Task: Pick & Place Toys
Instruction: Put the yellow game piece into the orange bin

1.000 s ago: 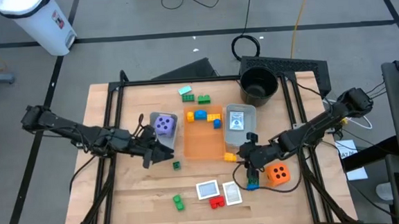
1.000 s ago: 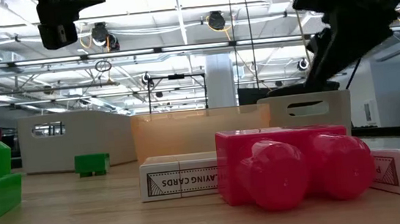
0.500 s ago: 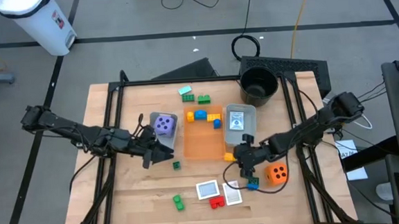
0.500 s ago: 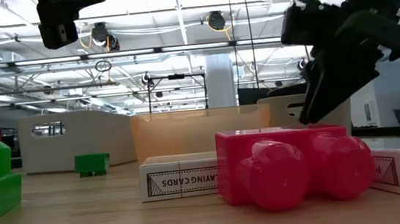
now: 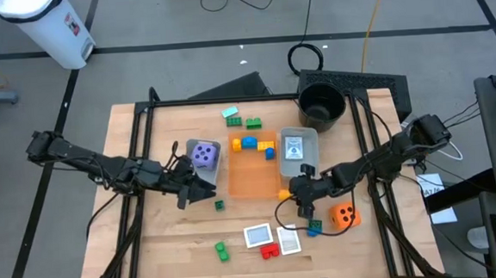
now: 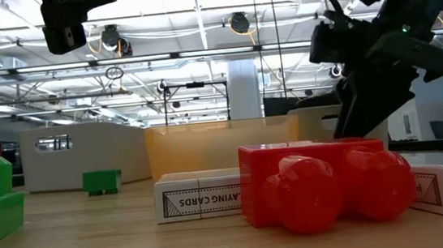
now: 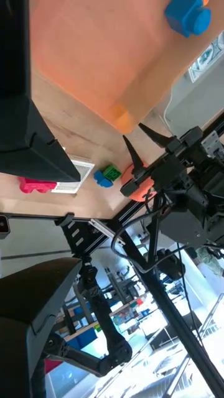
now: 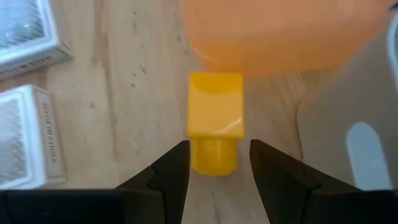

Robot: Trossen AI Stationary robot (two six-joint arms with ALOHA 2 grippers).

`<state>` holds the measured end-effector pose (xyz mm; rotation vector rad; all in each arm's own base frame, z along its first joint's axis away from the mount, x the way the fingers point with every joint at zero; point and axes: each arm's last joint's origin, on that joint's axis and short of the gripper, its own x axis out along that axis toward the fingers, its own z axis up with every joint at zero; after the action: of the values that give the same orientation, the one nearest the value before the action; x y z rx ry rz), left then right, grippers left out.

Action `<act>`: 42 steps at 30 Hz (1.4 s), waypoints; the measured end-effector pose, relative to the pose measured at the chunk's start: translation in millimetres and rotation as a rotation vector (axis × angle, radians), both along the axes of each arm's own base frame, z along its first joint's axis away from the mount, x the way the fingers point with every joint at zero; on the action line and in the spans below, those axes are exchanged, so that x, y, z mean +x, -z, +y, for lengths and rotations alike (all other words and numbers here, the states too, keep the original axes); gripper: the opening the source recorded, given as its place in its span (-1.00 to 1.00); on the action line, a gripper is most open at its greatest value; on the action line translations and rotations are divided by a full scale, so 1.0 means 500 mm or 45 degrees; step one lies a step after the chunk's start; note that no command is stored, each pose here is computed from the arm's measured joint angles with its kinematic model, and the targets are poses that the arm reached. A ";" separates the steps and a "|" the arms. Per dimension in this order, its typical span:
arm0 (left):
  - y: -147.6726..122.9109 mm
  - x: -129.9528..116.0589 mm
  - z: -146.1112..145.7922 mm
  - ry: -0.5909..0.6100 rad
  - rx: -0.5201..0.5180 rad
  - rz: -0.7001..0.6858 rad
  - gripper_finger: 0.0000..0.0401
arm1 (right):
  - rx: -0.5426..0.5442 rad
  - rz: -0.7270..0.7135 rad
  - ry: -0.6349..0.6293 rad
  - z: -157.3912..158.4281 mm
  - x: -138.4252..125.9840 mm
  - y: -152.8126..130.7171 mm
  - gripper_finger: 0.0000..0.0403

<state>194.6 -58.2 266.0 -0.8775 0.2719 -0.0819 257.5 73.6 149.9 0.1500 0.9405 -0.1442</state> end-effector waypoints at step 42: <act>0.000 0.000 0.000 -0.006 0.003 0.000 0.07 | 0.047 -0.007 -0.071 -0.004 0.004 0.020 -0.21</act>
<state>194.6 -58.0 265.9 -0.8756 0.2698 -0.0769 259.6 71.8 139.7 0.1582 0.9411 -0.0745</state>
